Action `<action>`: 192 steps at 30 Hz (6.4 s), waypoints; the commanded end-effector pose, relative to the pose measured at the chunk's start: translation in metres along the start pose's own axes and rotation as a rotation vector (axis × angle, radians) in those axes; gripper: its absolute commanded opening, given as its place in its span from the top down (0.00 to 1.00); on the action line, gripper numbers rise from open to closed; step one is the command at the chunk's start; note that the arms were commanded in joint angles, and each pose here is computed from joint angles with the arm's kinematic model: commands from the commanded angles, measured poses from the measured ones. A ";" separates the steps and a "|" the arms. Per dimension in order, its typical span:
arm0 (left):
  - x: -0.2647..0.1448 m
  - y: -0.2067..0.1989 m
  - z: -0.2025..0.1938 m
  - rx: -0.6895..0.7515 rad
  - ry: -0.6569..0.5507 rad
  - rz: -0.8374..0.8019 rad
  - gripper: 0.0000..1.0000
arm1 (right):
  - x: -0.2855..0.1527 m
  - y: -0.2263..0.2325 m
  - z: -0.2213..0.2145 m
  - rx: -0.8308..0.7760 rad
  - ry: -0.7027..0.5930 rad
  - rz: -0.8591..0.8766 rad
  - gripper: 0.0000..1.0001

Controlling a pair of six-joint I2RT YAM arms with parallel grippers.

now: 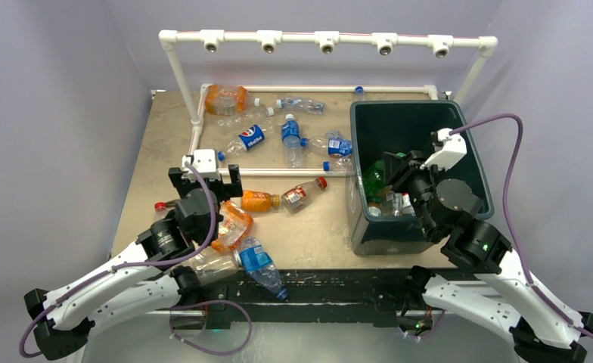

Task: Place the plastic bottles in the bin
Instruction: Place the plastic bottle in the trash bin, then pick up the plastic bottle from the corner of the board.

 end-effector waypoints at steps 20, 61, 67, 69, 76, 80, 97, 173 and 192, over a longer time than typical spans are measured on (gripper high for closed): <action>-0.002 -0.005 0.015 -0.041 -0.001 -0.035 0.01 | -0.049 0.017 0.082 0.244 -0.266 0.406 0.01; -0.052 -0.055 -0.104 -0.547 0.657 -0.138 0.01 | -0.041 0.063 0.071 0.069 -0.131 0.679 0.01; -0.052 -0.033 -0.123 -0.393 0.595 0.052 0.01 | -0.041 0.065 0.061 0.076 -0.103 0.697 0.01; -0.049 -0.024 -0.129 -0.372 0.558 0.111 0.01 | -0.041 0.064 0.058 0.075 -0.100 0.696 0.01; -0.045 -0.032 -0.135 -0.408 0.547 0.040 0.01 | -0.046 0.060 0.058 0.065 -0.114 0.702 0.01; -0.051 -0.051 -0.157 -0.300 0.689 -0.029 0.01 | -0.046 0.060 0.051 0.057 -0.115 0.713 0.01; -0.148 -0.098 -0.161 -0.469 0.921 -0.010 0.02 | -0.049 0.050 0.040 0.025 -0.118 0.685 0.01; -0.090 -0.098 0.000 -0.409 0.245 -0.420 1.00 | -0.056 0.085 0.077 0.050 -0.213 0.934 0.01; -0.068 -0.103 0.142 -1.178 -0.209 -0.635 1.00 | -0.031 0.122 0.068 0.152 -0.243 1.024 0.01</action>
Point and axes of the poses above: each gripper's point midway between its finger pads, its own x axis out along the fingers, its own y axis along the line the jaws close on, z = x × y, the point moved 7 cm from there along -x, back along the fingers, and after that the axes turned 11 degrees about -x, right-handed, at the moved point
